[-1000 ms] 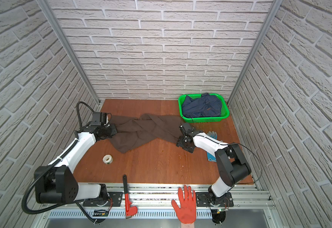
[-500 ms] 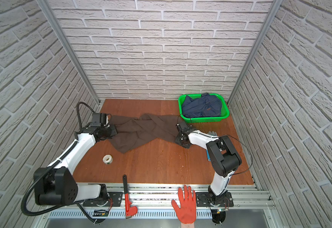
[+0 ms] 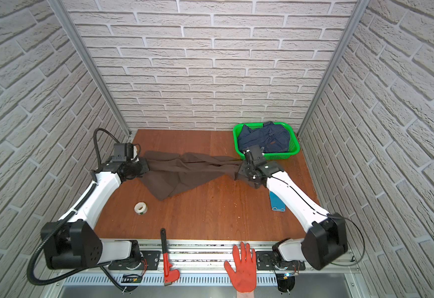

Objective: Fold and stack the trousers
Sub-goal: Flatten out the trousers at the center of the table.

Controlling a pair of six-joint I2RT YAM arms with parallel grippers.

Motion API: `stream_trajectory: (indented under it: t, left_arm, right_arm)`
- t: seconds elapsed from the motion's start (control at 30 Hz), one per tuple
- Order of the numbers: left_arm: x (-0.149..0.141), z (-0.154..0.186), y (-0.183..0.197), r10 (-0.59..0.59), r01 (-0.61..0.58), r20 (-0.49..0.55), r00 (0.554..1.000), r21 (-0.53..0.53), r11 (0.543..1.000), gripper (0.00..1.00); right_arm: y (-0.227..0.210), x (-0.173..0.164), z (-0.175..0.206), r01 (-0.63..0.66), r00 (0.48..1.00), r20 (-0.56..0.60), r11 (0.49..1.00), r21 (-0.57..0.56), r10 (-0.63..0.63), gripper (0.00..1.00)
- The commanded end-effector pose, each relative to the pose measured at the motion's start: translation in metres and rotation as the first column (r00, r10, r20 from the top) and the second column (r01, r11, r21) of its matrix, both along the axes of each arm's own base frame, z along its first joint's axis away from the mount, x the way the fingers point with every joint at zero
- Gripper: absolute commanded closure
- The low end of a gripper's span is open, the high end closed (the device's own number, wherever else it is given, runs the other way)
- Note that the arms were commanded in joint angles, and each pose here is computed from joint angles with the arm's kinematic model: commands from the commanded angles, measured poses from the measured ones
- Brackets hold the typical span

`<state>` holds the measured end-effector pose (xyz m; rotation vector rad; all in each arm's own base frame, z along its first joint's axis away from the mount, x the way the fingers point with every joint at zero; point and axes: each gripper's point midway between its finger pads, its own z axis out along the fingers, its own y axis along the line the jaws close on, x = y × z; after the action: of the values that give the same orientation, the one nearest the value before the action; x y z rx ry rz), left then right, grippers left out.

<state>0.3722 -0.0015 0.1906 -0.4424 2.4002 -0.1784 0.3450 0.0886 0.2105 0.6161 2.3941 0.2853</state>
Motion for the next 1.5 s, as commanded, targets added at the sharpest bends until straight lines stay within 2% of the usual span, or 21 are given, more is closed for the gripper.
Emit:
stream_trajectory:
  t: [0.0,0.17,0.3,0.4,0.53,0.7,0.77,0.83,0.9,1.0,1.07,1.17,1.33,1.47]
  left_arm:
    - [0.027,0.04,0.002,-0.02,0.018,0.095,0.995,0.023,1.0,1.0]
    - [0.048,0.081,0.001,-0.04,0.033,0.149,0.988,0.049,0.998,1.0]
    - [0.056,0.102,0.007,-0.034,0.022,0.183,0.983,0.065,0.998,1.0]
    - [0.069,0.117,0.014,-0.03,0.015,0.207,0.978,0.075,0.997,1.0]
    - [0.098,0.151,0.021,-0.04,0.019,0.27,0.962,0.081,0.997,1.0]
    - [0.13,0.22,0.026,-0.056,0.026,0.383,0.922,0.085,0.996,1.0]
    - [0.136,0.261,0.027,-0.064,0.027,0.461,0.885,0.086,0.996,1.0]
    - [0.139,0.285,0.025,-0.072,0.032,0.513,0.855,0.086,0.996,1.0]
    - [0.137,0.303,0.023,-0.076,0.039,0.554,0.829,0.079,0.996,1.0]
    - [0.134,0.287,0.017,-0.091,0.067,0.512,0.854,0.065,0.996,1.0]
    - [0.131,0.253,0.012,-0.104,0.081,0.445,0.889,0.069,0.994,1.0]
    - [0.117,0.202,0.009,-0.092,0.077,0.397,0.913,0.053,0.996,1.0]
    - [0.078,0.121,0.009,-0.059,0.054,0.284,0.957,0.023,0.998,1.0]
    - [0.04,0.081,0.007,-0.034,0.032,0.238,0.971,0.012,0.999,1.0]
  right_arm:
    - [-0.038,-0.014,0.029,0.042,0.999,0.015,0.995,-0.087,-0.041,0.95]
    - [-0.054,-0.008,0.078,0.059,0.996,0.075,0.997,-0.047,-0.056,0.94]
    - [-0.062,0.007,0.098,0.078,0.991,0.107,0.997,-0.018,-0.076,0.94]
    - [-0.062,0.031,0.109,0.076,0.989,0.124,0.997,0.018,-0.077,0.94]
    - [-0.059,0.071,0.155,0.07,0.972,0.219,0.995,0.07,-0.084,0.94]
    - [-0.064,0.107,0.252,0.062,0.904,0.413,0.988,0.138,-0.115,0.94]
    - [-0.065,0.113,0.297,0.032,0.847,0.516,0.982,0.187,-0.126,0.94]
    - [-0.068,0.112,0.328,0.008,0.792,0.592,0.972,0.234,-0.15,0.95]
    - [-0.076,0.109,0.341,0.017,0.759,0.628,0.969,0.246,-0.173,0.95]
    - [-0.087,0.107,0.321,0.061,0.779,0.599,0.974,0.218,-0.183,0.95]
    - [-0.093,0.106,0.291,0.086,0.819,0.545,0.979,0.186,-0.176,0.95]
    - [-0.103,0.098,0.241,0.119,0.87,0.46,0.982,0.149,-0.176,0.94]
    - [-0.12,0.059,0.155,0.171,0.925,0.325,0.98,0.101,-0.195,0.95]
    - [-0.129,0.018,0.084,0.199,0.96,0.19,0.979,0.051,-0.205,0.95]
